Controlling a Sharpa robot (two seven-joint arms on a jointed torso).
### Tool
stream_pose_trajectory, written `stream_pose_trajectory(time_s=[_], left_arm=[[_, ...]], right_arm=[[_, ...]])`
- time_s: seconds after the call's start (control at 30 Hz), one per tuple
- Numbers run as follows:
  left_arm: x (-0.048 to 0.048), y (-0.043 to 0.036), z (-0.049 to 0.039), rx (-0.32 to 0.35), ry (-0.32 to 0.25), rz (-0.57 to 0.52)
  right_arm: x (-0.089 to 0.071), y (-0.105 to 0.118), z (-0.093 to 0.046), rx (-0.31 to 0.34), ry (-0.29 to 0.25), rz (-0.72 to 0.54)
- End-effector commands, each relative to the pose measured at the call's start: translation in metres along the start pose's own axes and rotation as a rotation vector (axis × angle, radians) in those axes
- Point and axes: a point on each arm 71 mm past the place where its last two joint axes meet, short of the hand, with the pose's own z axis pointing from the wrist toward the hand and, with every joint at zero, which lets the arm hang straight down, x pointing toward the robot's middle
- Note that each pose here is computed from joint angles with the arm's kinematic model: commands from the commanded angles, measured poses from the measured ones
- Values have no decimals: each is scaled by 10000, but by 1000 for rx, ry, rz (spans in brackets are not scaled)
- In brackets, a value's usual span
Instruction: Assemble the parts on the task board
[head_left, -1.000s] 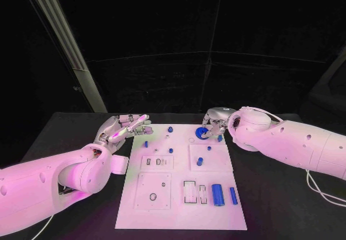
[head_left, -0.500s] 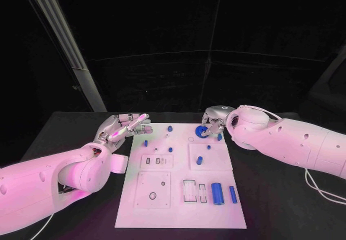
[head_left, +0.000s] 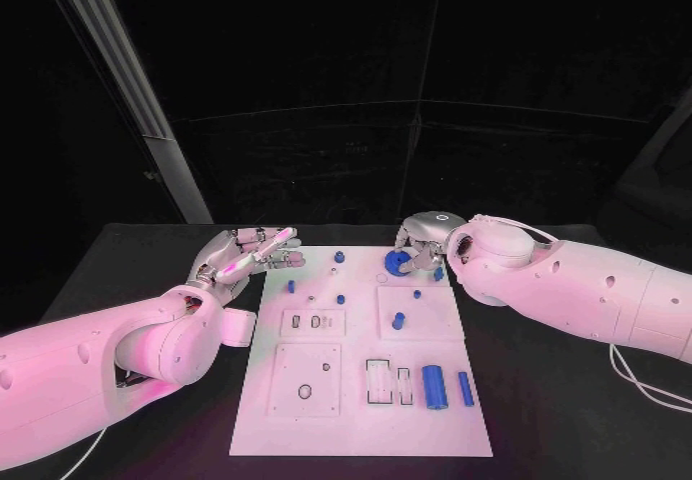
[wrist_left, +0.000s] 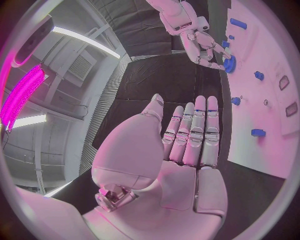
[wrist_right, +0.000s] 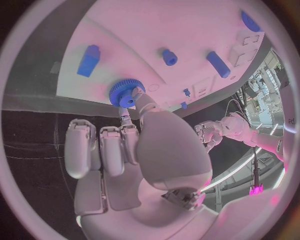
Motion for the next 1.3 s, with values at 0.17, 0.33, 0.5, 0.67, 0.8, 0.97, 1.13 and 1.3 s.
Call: stream_pose_trajectory(time_s=[0.17, 0.33, 0.5, 0.67, 0.8, 0.97, 1.13, 1.3], left_arm=[[24, -13, 0, 5, 20, -6], [33, -12, 1, 4, 23, -7], [41, -11, 4, 4, 26, -8], [44, -11, 6, 4, 26, -9], [45, -10, 8, 4, 27, -9], [51, -9, 12, 4, 29, -9], [52, -8, 15, 4, 29, -9], [52, -8, 15, 3, 29, -9]], right_arm=[[-121, 271, -48, -71, -113, 41], [-124, 485, 17, -101, -109, 50], [-109, 667, 116, -120, -95, 48], [-60, 827, 217, -136, -75, 45], [-5, 916, 274, -141, -56, 45], [34, 991, 325, -145, -46, 45], [49, 1024, 353, -145, -44, 46], [78, 1035, 378, -143, -13, 35]])
